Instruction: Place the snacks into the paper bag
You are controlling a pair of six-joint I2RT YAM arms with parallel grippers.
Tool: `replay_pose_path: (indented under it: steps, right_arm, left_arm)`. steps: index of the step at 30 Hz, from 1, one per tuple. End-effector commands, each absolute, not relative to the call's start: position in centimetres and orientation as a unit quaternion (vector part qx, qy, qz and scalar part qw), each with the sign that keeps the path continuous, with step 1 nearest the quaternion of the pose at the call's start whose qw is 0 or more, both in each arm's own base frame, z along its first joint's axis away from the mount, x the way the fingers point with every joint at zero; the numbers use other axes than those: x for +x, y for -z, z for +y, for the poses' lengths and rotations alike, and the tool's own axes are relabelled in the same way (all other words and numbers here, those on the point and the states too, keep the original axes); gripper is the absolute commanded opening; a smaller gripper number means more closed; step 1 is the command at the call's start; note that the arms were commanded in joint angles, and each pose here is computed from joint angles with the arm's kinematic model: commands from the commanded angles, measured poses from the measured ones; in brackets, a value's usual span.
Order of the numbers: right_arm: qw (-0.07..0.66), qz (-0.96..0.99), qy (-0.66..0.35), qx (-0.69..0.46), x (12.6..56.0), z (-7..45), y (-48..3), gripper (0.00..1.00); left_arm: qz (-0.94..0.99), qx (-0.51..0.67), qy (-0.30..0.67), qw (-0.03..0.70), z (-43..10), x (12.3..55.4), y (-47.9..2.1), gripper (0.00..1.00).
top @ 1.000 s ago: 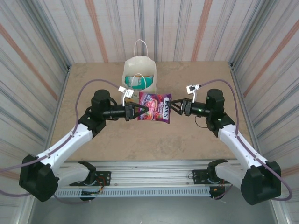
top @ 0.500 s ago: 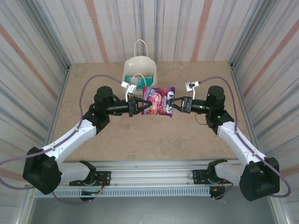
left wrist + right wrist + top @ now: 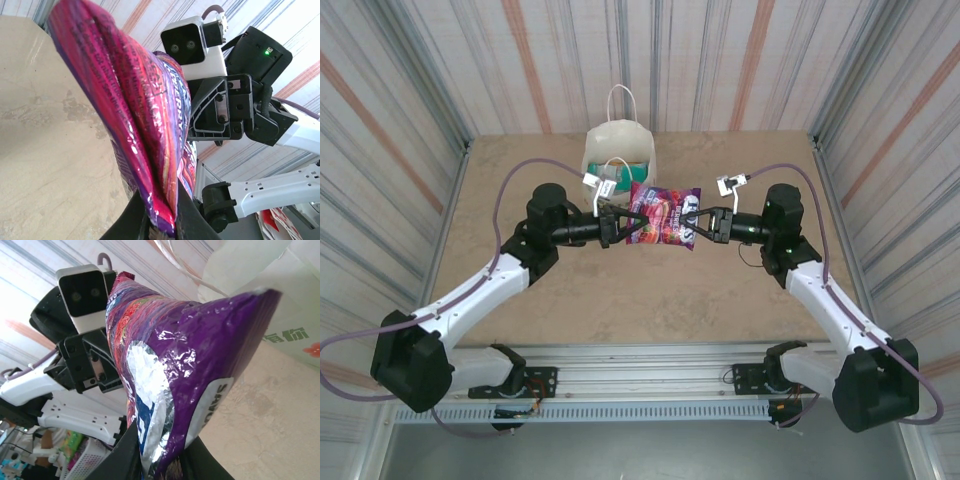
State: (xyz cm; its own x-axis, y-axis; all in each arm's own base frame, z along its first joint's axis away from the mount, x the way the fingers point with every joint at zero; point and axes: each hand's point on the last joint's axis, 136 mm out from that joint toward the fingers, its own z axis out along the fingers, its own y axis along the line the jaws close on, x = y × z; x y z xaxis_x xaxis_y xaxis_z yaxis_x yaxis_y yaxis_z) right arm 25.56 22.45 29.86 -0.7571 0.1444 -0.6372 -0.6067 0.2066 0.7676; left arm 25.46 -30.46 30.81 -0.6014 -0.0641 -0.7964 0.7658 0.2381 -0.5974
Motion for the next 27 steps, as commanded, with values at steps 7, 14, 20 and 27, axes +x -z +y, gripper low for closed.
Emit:
replay_pose_path:
  steps: [7, 14, 20, 27]
  right_arm:
    - [0.337, 0.713, -0.595, -0.153, 25.4, 21.6, -32.5, 0.09]
    - [0.365, 0.739, -0.559, -0.095, 27.2, 19.9, -34.6, 0.05]
    - [0.376, 0.757, -0.534, -0.035, 29.8, 19.0, -36.7, 0.05]
    - [0.375, 0.783, -0.496, 0.018, 34.0, 19.6, -38.9, 0.05]
  left_arm:
    - [0.706, 0.224, 0.539, 0.4, -29.3, 27.0, -31.5, 0.5]
    - [0.759, 0.156, 0.495, 0.394, -25.7, 27.7, -29.0, 0.69]
    - [0.814, 0.059, 0.42, 0.397, -19.8, 28.1, -26.5, 0.76]
    - [0.855, -0.063, 0.333, 0.393, -12.4, 28.8, -23.9, 0.79]
